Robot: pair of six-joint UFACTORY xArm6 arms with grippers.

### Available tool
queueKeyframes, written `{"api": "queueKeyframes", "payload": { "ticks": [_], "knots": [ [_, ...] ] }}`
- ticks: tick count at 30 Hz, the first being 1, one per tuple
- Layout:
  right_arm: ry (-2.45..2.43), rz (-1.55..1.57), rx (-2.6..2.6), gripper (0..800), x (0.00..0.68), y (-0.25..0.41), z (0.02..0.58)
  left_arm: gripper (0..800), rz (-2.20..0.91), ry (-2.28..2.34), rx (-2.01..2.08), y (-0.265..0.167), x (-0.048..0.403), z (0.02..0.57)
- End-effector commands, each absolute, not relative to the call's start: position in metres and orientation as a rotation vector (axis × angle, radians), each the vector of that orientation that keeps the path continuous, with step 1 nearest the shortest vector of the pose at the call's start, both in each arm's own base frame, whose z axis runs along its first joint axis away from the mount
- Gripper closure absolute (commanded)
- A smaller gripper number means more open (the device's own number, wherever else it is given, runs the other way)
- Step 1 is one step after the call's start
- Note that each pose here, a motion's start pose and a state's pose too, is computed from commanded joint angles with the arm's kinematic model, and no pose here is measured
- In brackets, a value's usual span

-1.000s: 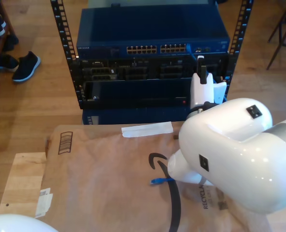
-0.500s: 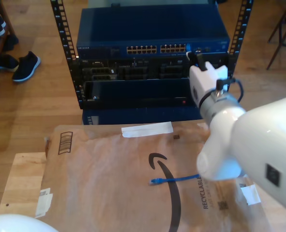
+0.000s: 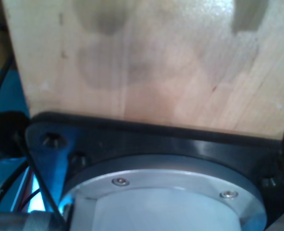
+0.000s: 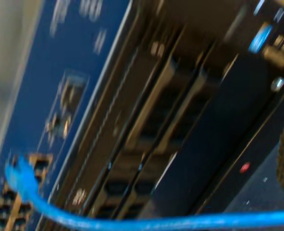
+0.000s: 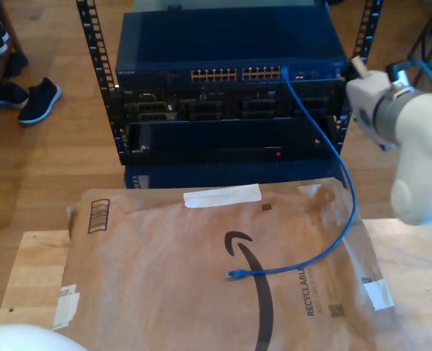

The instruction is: Grab the cable and plug it in

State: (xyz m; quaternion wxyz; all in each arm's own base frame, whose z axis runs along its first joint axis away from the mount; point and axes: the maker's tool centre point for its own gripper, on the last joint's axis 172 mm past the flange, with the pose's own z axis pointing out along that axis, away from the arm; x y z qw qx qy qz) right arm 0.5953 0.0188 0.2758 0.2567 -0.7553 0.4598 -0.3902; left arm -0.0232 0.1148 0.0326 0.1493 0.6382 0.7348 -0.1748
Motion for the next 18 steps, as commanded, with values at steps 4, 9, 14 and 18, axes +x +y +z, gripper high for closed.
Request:
{"api": "queueKeyframes", "payload": {
  "ticks": [4, 9, 14, 18],
  "knots": [
    [1.195, -1.076, -2.253, 8, 0.600, -0.001, 0.270, 0, -0.502, 2.112, 1.834, 0.115, -0.023, 0.033],
    [1.313, -0.993, -2.472, 8, 0.583, -0.061, 0.245, 0, -0.501, 2.113, 1.835, 0.116, -0.023, 0.033],
    [1.405, -0.755, -2.762, 7, 0.526, -0.131, 0.198, 0, -0.502, 2.112, 1.834, 0.115, -0.023, 0.033],
    [1.460, -0.532, -2.914, 7, 0.481, -0.170, 0.182, 0, -0.502, 2.112, 1.834, 0.115, -0.023, 0.033]
  ]
}}
